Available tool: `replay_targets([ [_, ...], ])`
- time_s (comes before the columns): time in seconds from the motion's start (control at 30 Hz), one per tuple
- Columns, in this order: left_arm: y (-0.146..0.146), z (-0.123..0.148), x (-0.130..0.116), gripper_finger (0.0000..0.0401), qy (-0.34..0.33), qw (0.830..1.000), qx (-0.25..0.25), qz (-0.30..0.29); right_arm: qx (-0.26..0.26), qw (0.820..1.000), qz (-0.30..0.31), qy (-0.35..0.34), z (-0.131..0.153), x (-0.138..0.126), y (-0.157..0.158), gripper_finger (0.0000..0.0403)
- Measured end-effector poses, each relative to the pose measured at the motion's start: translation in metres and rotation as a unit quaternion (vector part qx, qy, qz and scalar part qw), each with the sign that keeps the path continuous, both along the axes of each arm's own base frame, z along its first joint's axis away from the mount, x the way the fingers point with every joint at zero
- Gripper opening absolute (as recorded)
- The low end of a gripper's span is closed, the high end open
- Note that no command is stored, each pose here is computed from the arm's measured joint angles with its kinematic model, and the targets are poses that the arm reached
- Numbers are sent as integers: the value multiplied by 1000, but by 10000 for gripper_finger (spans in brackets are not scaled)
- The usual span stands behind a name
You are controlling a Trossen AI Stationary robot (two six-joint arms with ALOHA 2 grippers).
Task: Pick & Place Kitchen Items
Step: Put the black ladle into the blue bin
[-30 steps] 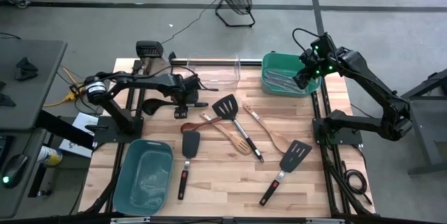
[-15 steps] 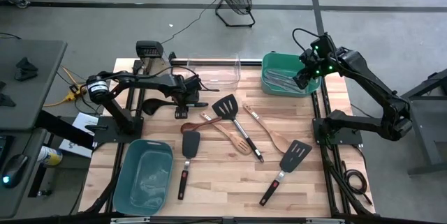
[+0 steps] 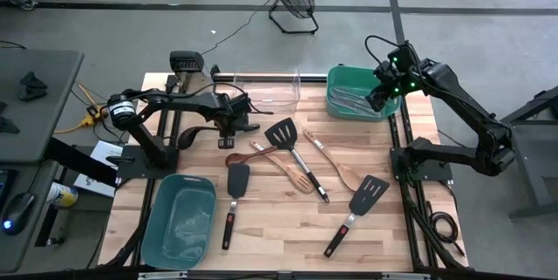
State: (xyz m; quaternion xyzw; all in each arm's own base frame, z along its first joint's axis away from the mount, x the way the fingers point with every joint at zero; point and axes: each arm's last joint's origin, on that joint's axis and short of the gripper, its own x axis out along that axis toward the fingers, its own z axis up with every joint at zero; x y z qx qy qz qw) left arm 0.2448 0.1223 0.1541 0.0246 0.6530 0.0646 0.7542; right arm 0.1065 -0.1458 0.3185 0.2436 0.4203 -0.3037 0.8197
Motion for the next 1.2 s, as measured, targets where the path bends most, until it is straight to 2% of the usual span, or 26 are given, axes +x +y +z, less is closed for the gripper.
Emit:
replay_targets([
  [0.37,-3,1,-4,43,14,999,-38,16,0,1000,0,0,0,0,0,208],
  [0.57,-3,13,-3,43,28,998,-47,24,0,1000,0,0,0,0,0,208],
  [0.9,0,53,7,43,22,996,-79,33,0,1000,0,0,0,0,0,208],
  [1.2,3,100,20,43,-25,992,-115,33,0,1000,0,0,0,0,0,208],
])
